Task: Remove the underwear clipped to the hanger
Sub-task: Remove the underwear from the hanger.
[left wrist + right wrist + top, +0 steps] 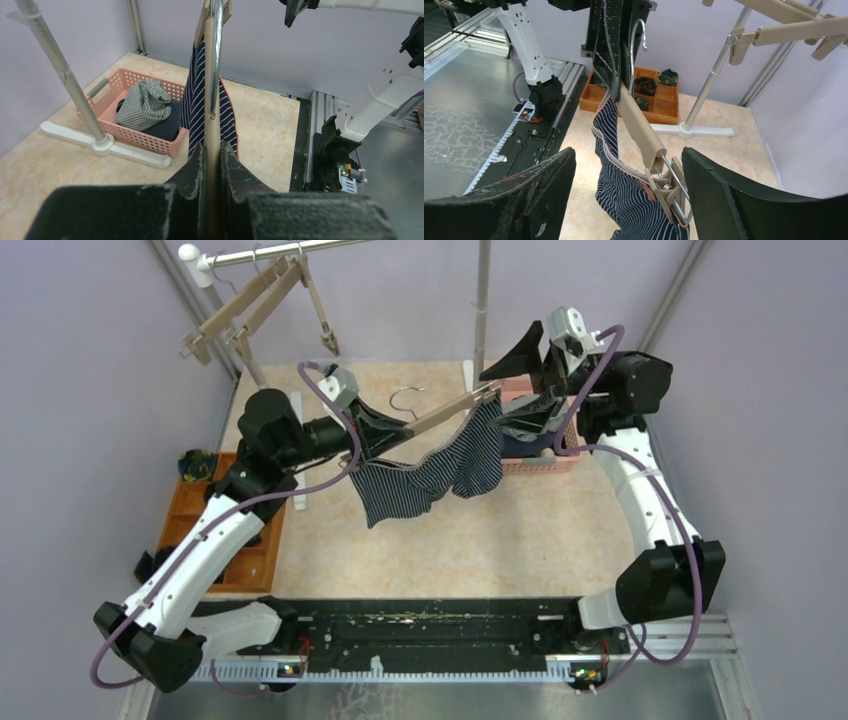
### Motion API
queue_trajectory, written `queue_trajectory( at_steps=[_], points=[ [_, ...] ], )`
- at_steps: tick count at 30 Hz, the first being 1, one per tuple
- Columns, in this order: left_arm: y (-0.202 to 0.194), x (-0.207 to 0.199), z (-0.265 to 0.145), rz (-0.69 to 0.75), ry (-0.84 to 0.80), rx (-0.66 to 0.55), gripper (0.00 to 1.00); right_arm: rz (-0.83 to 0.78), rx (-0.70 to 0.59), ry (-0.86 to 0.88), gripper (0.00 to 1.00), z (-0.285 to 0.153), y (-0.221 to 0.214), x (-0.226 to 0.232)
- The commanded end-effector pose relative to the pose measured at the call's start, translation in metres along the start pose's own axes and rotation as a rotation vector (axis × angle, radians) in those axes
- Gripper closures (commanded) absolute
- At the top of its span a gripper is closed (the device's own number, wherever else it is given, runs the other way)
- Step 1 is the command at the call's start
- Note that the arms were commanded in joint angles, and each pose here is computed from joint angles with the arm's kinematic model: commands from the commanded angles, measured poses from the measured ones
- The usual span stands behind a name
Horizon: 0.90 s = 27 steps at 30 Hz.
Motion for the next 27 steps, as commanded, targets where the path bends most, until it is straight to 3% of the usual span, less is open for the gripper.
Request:
queue_trajectory(
  at_steps=[1, 11, 27],
  points=[
    [0.053, -0.021, -0.015, 0.114, -0.046, -0.127, 1.0, -0.012, 0.049, 0.047, 0.23, -0.003, -0.005, 0.011],
    [0.055, -0.033, -0.028, 0.164, -0.066, -0.121, 1.0, 0.036, 0.031, 0.029, 0.25, -0.002, -0.01, 0.001],
    [0.022, -0.02, -0.011, 0.089, -0.08, -0.057, 1.0, 0.041, 0.017, 0.02, 0.28, 0.0, -0.004, -0.002]
  ],
)
Point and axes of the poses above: each gripper's point midway between its finger pads, its own z axis out along the fingers, its own x axis along the line the jaws close on, y = z × x, the point moved 3 cm from there along -z, back along the fingers, and after that the axes turned 2 degrees about z, right-handed, at the moved point
